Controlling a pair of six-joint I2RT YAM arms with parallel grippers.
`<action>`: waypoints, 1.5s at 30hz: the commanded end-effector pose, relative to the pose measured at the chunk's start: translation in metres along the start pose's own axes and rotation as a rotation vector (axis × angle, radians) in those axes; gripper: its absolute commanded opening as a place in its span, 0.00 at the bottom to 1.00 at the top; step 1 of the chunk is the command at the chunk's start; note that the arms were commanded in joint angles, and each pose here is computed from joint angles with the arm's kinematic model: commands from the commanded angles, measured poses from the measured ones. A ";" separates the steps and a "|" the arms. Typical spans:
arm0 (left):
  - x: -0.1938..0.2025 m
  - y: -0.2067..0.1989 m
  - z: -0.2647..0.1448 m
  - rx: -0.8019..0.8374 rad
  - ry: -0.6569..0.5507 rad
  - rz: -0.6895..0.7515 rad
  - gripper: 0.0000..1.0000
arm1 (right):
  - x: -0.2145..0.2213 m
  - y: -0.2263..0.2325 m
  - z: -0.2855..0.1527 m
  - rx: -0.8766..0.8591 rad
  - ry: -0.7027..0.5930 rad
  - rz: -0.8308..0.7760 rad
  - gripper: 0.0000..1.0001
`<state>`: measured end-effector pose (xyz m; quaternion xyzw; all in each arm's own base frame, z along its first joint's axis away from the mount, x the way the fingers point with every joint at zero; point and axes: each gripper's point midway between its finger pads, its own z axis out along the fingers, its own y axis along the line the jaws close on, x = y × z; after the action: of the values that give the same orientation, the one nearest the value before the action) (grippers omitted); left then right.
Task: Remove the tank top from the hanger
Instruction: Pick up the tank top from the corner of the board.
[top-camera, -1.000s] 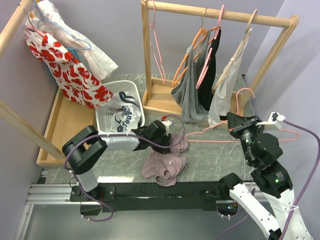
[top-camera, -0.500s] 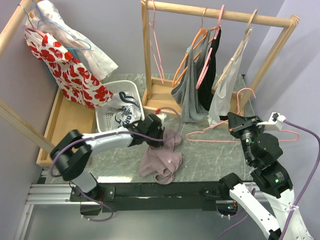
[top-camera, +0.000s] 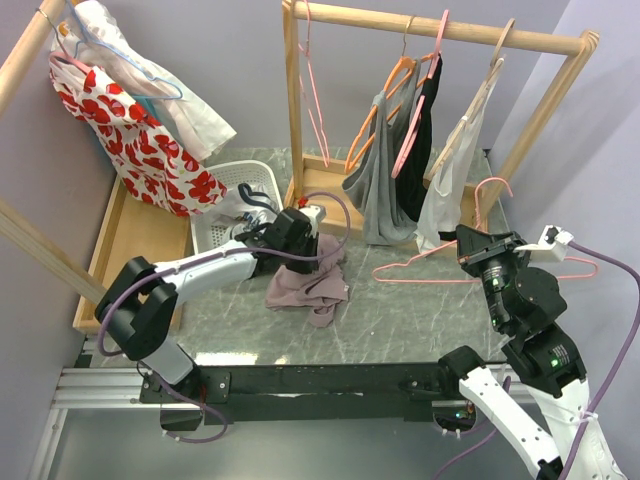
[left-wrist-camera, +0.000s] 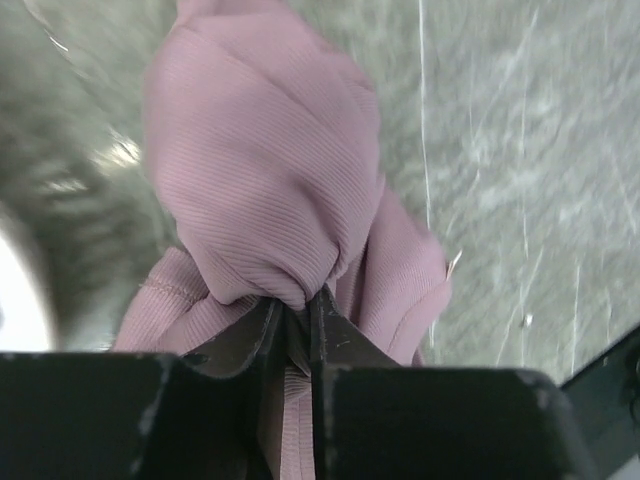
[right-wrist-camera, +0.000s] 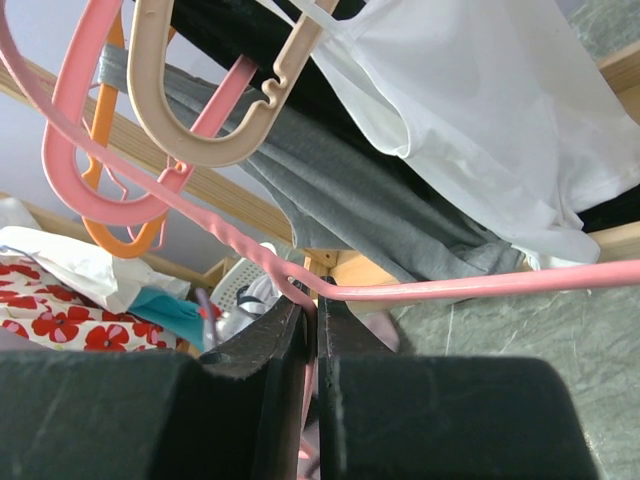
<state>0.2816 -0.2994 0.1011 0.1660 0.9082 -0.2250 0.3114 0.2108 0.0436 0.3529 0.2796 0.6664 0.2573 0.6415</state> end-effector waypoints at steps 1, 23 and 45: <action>0.018 -0.020 0.003 0.133 0.054 0.021 0.18 | -0.019 0.007 -0.005 -0.022 -0.066 0.023 0.12; 0.080 -0.051 -0.004 0.277 0.210 0.148 0.60 | -0.014 0.015 0.000 -0.052 -0.042 0.015 0.15; 0.140 -0.027 0.056 -0.006 0.318 0.237 0.40 | -0.021 0.008 -0.009 -0.043 -0.072 0.026 0.22</action>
<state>0.2085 -0.3616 0.0420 0.3057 0.8864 -0.2438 0.2478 0.2065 0.0422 0.3590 0.2774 0.6568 0.2656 0.6490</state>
